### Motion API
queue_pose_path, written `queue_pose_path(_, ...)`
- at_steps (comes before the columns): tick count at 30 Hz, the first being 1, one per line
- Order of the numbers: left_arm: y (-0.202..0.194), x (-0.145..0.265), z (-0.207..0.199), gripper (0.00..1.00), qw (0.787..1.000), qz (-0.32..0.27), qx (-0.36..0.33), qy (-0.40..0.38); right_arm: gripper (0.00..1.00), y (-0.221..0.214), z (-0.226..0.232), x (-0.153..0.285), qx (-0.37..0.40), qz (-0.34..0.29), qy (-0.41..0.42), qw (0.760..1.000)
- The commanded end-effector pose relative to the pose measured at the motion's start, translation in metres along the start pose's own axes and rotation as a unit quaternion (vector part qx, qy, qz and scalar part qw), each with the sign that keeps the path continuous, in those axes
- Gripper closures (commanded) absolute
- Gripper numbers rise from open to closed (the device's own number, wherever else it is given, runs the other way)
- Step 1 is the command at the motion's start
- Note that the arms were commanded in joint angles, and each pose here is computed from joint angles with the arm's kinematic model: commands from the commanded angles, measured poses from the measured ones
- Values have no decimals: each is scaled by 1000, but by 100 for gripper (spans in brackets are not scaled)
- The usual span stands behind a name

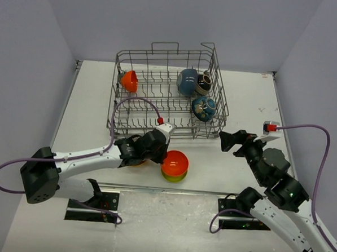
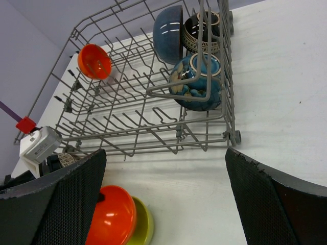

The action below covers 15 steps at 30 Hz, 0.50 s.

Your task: Unload the bowls from the dish rack

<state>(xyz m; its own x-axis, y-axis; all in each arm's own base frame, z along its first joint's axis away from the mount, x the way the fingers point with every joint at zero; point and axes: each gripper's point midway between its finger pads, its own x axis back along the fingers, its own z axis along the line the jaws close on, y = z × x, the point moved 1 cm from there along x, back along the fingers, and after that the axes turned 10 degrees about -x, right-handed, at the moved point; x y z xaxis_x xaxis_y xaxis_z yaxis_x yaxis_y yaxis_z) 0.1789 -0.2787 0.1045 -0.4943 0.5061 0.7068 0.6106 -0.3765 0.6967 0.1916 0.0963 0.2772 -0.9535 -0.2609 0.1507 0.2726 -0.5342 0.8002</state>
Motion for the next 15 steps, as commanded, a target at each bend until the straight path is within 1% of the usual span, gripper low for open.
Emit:
queue_pose_path(1,16,-5,-6,100,999,-45,17,-10,1,4,8,-3,-1,-9,16,1000)
queue_pose_path(3,17,-7,-7,100,998,-53,17,-13,1,4,9,-3,-1,-9,19,1000)
queue_pose_path(8,6,-14,-6,100,998,-53,13,-17,1,3,12,-3,3,-4,29,1000)
queue_pose_path(15,3,-15,-4,91,998,-59,17,-17,1,1,13,-4,7,0,32,999)
